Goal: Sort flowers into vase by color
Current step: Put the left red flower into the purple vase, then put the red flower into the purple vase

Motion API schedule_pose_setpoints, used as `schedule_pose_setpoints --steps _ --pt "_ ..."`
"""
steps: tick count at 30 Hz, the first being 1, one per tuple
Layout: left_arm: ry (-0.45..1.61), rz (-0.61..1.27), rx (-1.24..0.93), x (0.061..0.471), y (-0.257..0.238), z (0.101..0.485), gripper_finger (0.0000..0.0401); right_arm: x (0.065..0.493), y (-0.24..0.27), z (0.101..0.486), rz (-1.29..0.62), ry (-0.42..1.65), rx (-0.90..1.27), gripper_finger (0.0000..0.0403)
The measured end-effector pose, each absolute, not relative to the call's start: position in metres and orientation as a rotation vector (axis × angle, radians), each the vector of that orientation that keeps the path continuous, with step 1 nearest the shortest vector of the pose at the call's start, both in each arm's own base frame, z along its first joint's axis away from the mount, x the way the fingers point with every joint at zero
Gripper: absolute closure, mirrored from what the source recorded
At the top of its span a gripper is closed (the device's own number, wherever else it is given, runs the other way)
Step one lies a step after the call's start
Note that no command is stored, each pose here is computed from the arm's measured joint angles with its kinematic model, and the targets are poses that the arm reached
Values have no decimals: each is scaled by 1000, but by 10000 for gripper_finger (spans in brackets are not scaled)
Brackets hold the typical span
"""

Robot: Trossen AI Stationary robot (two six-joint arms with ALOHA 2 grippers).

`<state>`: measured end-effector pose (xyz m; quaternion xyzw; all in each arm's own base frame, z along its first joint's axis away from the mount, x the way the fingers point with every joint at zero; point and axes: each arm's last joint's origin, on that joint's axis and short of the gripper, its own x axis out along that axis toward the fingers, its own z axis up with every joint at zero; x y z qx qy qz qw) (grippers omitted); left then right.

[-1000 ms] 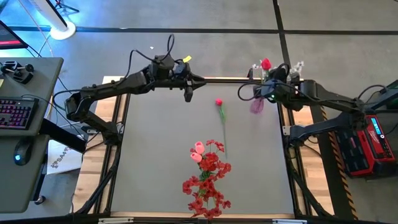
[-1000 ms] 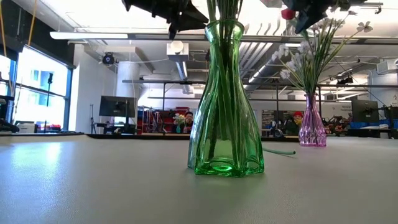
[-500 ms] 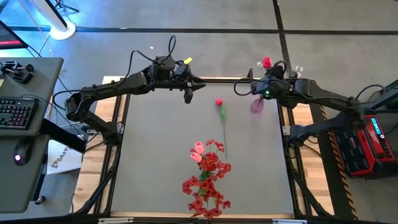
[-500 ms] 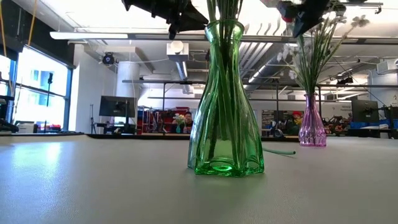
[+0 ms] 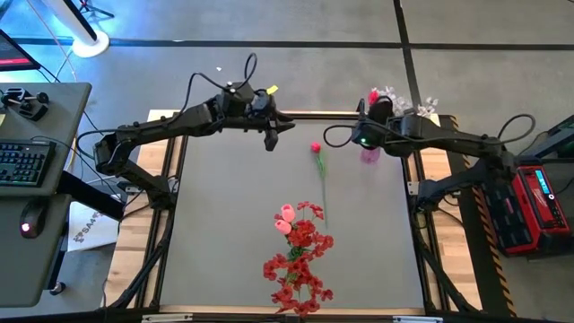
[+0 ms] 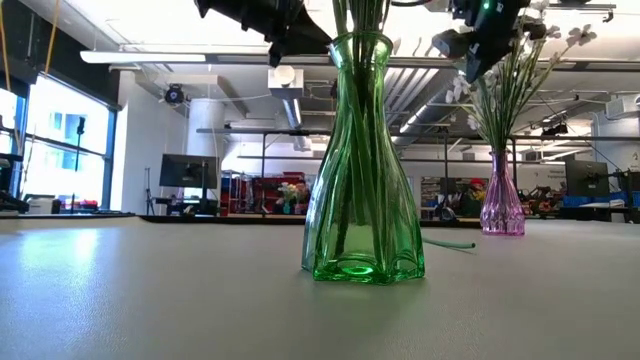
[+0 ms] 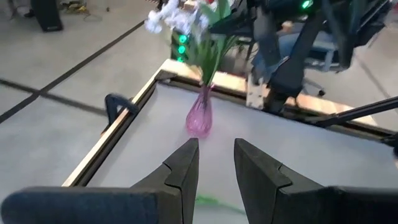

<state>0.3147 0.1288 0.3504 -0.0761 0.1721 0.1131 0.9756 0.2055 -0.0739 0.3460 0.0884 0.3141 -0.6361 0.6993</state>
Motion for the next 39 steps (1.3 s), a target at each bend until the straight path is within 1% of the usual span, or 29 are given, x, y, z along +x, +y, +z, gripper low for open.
schedule_pose_setpoints --steps 2,4,8,11,13,15,17,20,24,30,34,37,39 --pt "372 255 -156 314 129 348 311 205 -73 346 -1402 709 213 389" --pt "400 282 -171 312 129 345 311 203 -72 348 -1370 716 253 363" --pt "415 318 -209 312 130 344 311 191 -71 355 -1324 717 318 277" --pt "420 358 -230 311 131 343 311 182 -71 361 -1320 671 366 207" --pt "433 372 -239 310 131 341 311 176 -69 367 -1308 621 388 167" --pt "435 369 -231 310 131 340 311 170 -67 374 -1274 574 408 137" --pt "425 354 -231 312 130 334 311 165 -65 382 -1226 509 439 117" --pt "417 354 -263 313 129 325 311 156 -60 397 -1140 397 474 106" --pt "419 367 -329 312 129 308 311 150 -54 413 -1002 304 425 105" --pt "430 368 -365 311 127 294 311 174 -46 432 -606 223 313 106" --pt "386 339 -350 312 123 300 311 198 -46 421 -518 298 295 117" --pt "360 334 -343 309 122 307 311 217 -47 399 -481 460 356 128" --pt "344 331 -326 304 120 313 311 228 -49 382 -494 581 390 133"
